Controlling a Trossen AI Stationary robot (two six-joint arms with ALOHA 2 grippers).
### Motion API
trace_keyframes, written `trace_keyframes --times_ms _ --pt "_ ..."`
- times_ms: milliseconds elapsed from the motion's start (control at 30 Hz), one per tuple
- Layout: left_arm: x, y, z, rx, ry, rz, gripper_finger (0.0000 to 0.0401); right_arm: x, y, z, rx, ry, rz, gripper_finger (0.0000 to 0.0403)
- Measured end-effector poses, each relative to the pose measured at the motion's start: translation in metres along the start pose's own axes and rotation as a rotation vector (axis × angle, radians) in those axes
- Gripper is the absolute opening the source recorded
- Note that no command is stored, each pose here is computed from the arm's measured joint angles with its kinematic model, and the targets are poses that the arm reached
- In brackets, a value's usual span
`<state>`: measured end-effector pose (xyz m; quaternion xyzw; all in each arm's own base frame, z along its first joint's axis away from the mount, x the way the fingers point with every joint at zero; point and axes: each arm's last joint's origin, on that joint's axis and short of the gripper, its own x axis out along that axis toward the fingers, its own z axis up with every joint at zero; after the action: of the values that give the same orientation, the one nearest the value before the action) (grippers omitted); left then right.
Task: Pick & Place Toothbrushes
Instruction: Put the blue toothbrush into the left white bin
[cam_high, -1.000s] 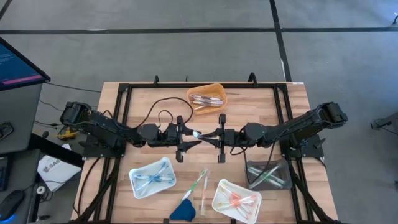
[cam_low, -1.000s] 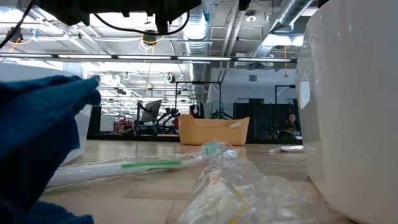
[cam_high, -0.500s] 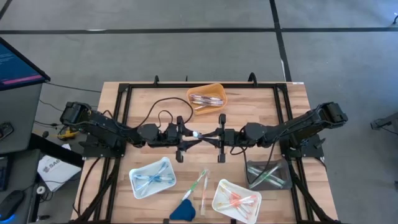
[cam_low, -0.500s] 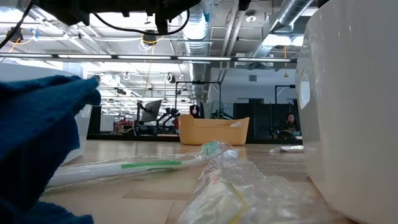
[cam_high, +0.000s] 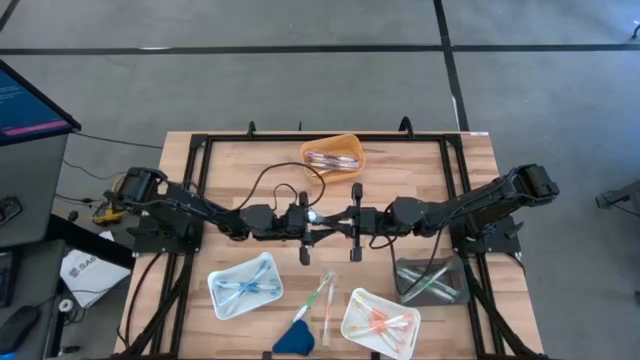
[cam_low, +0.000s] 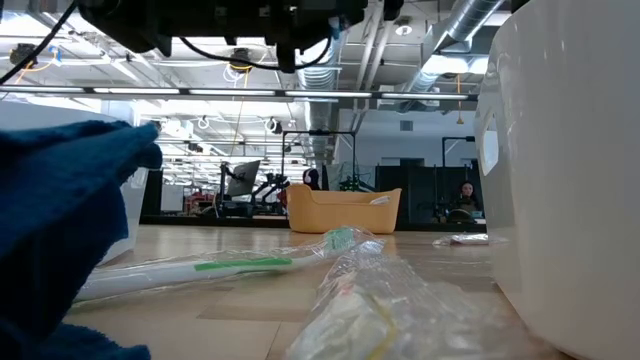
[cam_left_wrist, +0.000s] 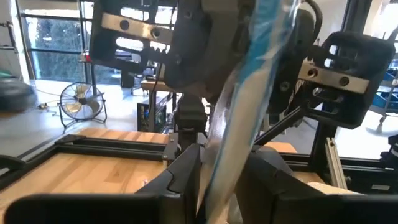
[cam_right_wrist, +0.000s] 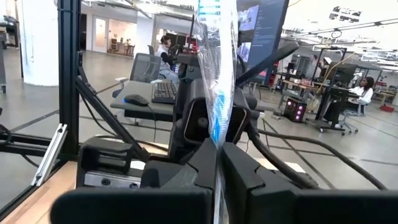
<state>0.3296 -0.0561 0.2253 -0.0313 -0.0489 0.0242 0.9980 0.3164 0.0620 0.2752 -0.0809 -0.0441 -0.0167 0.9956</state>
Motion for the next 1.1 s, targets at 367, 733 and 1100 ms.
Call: trace_keyframes --times_ms 367,733,1100 --pt "-0.008 -0.005 0.017 -0.004 -0.021 -0.017 0.0084 0.0 0.001 -0.002 -0.006 0.029 -0.012 0.0006" --pt "-0.009 -0.004 0.014 0.009 0.03 -0.012 0.0084 0.0 0.0 -0.003 -0.008 0.038 -0.016 0.0006" --pt "-0.009 -0.005 0.011 0.006 0.061 -0.02 0.0013 -0.001 0.003 -0.007 -0.016 0.076 -0.007 0.0025"
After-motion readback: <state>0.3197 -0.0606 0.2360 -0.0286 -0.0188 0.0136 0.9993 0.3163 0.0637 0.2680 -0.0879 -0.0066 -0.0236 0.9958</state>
